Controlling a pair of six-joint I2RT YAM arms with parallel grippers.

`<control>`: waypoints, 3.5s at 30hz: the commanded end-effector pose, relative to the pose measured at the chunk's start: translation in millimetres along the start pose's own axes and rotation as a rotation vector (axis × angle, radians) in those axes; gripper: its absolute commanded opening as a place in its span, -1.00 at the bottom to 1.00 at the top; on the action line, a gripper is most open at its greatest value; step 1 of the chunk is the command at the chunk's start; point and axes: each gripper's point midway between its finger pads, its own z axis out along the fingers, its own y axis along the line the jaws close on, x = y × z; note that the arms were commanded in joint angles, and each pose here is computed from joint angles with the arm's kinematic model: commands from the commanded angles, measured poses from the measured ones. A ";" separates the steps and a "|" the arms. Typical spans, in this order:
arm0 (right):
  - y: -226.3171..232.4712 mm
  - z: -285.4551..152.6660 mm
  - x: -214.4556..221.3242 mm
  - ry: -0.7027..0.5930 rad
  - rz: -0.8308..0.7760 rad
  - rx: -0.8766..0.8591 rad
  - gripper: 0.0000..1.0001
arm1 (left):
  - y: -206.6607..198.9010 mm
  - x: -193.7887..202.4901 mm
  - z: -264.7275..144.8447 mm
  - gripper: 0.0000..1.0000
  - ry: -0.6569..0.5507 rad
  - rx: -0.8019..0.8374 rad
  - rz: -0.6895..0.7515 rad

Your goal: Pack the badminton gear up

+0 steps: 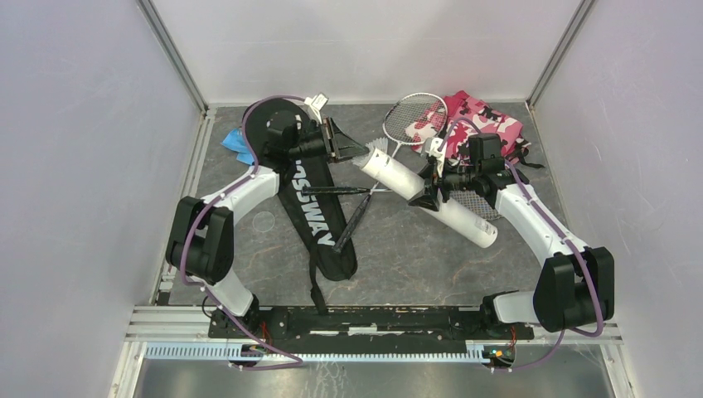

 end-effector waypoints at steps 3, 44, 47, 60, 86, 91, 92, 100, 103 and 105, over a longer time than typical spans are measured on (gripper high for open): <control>-7.1 -1.8 -27.7 -0.056 -0.096 0.003 -0.25 | -3.9 -9.7 -0.3 -0.01 0.036 -0.026 0.148; -6.6 -4.6 -10.7 -0.022 -0.089 0.007 -0.25 | -46.4 40.3 -1.1 0.17 0.225 0.057 0.551; -6.4 -4.4 -12.0 -0.026 -0.089 0.004 -0.24 | -46.8 54.4 9.6 0.10 0.273 0.089 0.533; -7.8 -8.5 -9.1 -0.013 -0.100 0.031 -0.24 | -56.7 77.6 20.4 0.56 0.400 0.179 0.576; -30.6 -34.4 -0.7 -0.011 -0.057 0.145 -0.25 | -32.6 -50.7 -17.1 1.00 0.072 -0.186 0.785; -35.9 -45.9 -1.7 -0.023 -0.055 0.180 -0.25 | 3.5 -69.9 -4.4 0.97 0.051 -0.234 0.747; -36.4 -47.4 -2.1 -0.025 -0.056 0.185 -0.25 | 10.2 -72.1 -0.1 0.96 0.056 -0.233 0.739; -40.3 -56.1 -0.9 -0.030 -0.055 0.213 -0.25 | 78.0 -80.7 38.0 0.87 0.109 -0.253 0.652; -40.8 -56.0 0.7 -0.027 -0.052 0.212 -0.25 | 101.0 -88.4 51.6 0.85 0.108 -0.269 0.632; -41.2 -55.2 2.7 -0.022 -0.050 0.210 -0.24 | 119.0 -91.4 61.0 0.83 0.111 -0.278 0.619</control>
